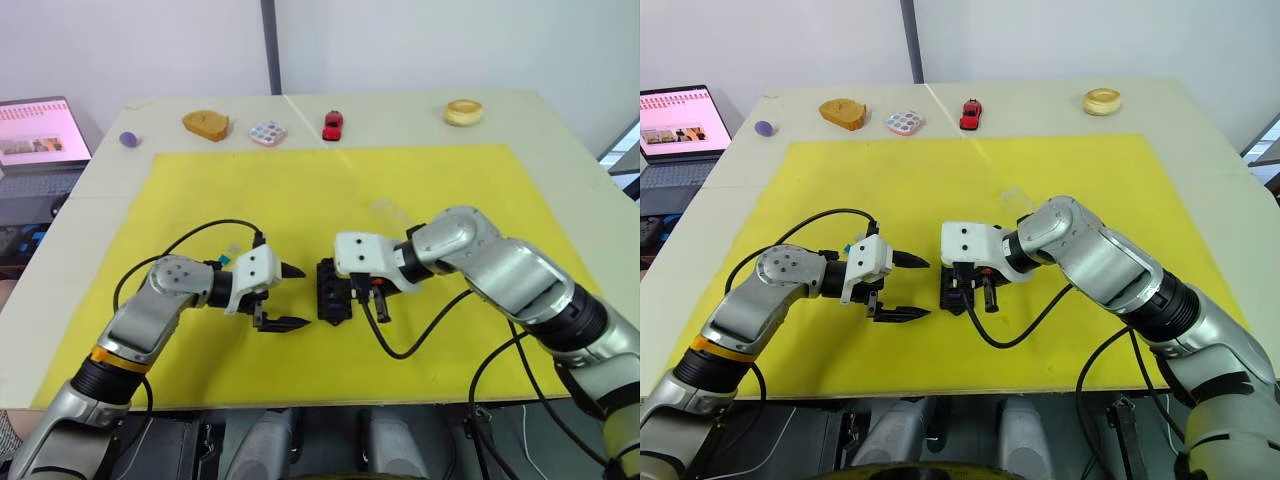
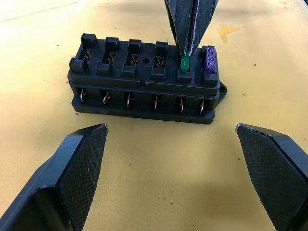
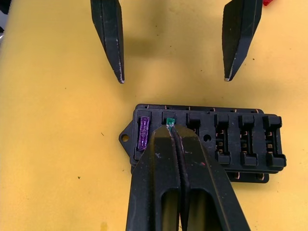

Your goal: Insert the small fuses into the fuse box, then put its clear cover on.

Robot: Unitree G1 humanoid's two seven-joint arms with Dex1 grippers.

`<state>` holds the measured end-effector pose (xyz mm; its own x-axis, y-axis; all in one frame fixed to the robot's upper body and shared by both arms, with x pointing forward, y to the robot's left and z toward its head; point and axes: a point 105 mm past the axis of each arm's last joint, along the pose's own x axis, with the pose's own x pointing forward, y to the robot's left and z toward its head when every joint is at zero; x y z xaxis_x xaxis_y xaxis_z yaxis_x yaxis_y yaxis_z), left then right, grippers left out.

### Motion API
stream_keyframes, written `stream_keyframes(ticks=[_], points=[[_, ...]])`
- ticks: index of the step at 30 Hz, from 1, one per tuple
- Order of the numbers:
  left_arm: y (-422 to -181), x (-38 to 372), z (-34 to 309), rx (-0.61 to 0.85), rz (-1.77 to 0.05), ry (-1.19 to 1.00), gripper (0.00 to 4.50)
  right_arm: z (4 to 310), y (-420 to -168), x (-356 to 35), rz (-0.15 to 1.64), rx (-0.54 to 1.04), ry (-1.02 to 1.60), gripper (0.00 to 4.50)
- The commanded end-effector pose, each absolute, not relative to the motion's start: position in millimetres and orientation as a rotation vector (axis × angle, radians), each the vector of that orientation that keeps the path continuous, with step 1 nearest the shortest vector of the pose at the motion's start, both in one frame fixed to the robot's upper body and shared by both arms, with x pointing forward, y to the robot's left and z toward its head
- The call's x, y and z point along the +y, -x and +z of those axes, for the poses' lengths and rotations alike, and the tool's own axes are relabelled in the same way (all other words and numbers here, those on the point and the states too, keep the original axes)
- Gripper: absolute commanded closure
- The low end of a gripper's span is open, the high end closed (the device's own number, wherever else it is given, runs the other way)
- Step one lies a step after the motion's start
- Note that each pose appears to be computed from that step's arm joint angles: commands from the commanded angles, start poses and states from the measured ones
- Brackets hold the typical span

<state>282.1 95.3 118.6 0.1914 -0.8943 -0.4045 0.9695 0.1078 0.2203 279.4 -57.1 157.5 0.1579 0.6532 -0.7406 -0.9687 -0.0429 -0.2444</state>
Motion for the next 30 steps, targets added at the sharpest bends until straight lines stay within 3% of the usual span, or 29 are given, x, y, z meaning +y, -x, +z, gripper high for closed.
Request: stream_keyframes(ticks=[1,4,9,12,17,20,26,27,30], points=[[-282.4,96.4,130.5,0.142,-1.368,-0.498,0.00,144.5,-281.1,-68.1,1.363,0.549,0.874,4.47],[-282.5,96.7,132.9,0.138,-1.364,-0.487,0.00,156.1,-284.7,-64.5,1.360,0.504,0.846,4.47],[-281.1,99.5,145.7,0.128,-1.356,-0.434,0.00,199.6,-289.0,-53.7,1.372,0.288,0.746,4.47],[-275.5,113.7,156.7,0.182,-1.337,-0.382,0.00,226.4,-297.0,-63.0,1.300,0.120,0.760,4.47],[-272.7,148.3,179.6,0.205,-1.198,-0.337,0.00,240.1,-302.2,-98.6,1.206,0.086,0.764,4.47],[-274.5,190.5,190.3,0.249,-1.017,-0.311,0.00,237.7,-307.9,-149.6,1.096,0.191,0.794,3.53],[-249.8,272.8,176.9,0.421,-0.785,-0.272,0.00,236.6,-310.1,-231.0,0.904,0.324,0.768,0.42],[-245.6,282.1,174.1,0.441,-0.762,-0.269,0.00,233.4,-309.1,-241.3,0.884,0.347,0.774,0.08],[-238.9,305.5,167.6,0.480,-0.697,-0.283,0.00,223.3,-307.5,-266.0,0.825,0.402,0.787,0.08]])
